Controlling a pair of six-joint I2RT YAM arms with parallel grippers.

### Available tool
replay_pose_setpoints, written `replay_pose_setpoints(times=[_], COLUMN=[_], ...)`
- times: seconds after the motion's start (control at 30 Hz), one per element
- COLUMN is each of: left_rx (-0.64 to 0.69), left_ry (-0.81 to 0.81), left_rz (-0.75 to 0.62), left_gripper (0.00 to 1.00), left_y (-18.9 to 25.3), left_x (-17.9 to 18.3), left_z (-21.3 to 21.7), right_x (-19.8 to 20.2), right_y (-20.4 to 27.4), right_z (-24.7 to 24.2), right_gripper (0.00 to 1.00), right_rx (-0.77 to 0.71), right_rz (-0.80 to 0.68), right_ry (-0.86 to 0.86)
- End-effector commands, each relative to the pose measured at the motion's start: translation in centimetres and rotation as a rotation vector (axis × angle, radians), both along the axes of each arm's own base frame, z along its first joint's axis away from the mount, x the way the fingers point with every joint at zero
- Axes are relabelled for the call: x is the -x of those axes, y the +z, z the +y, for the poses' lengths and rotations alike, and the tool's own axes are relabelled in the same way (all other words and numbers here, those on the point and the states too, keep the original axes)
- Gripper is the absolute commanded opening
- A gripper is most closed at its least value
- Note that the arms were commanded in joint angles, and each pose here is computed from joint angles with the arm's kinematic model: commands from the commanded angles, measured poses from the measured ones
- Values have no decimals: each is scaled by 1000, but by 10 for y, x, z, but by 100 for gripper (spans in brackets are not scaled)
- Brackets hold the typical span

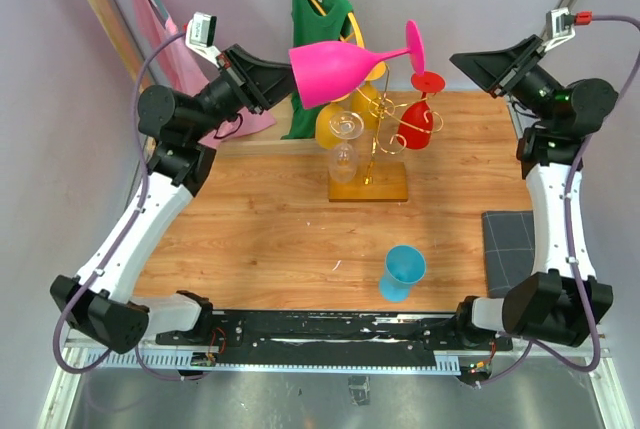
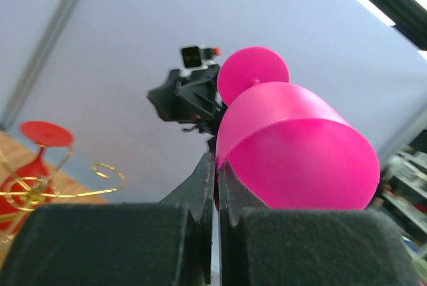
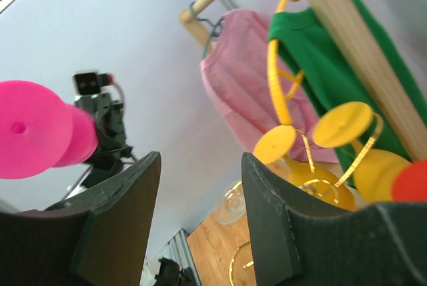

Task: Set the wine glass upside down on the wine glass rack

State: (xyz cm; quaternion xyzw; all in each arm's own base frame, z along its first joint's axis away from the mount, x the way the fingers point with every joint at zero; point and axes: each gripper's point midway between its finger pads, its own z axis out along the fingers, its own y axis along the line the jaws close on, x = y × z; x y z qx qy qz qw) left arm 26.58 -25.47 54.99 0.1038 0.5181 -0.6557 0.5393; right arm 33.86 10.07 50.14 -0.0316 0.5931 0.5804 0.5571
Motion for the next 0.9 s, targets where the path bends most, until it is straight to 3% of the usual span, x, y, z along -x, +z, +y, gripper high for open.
replay_pose_setpoints(times=[0.0,0.27,0.6,0.87], left_rx=[156,265,362,388], left_ry=[-277,-495,-752,-786], left_rz=[-109,-96,-108,-92], left_gripper=[0,0,0,0], left_y=[27,25,21,15], left_x=[51,66,80,71], left_z=[7,15,27,27], right_x=[38,70,107,134], right_y=[37,69,96,116], right_z=[30,47,96,119], right_gripper=[55,53,52,52], right_rx=[-26,-231,-356,-407], right_rz=[-176,-267,-285,-304], right_ry=[193,443,660,774])
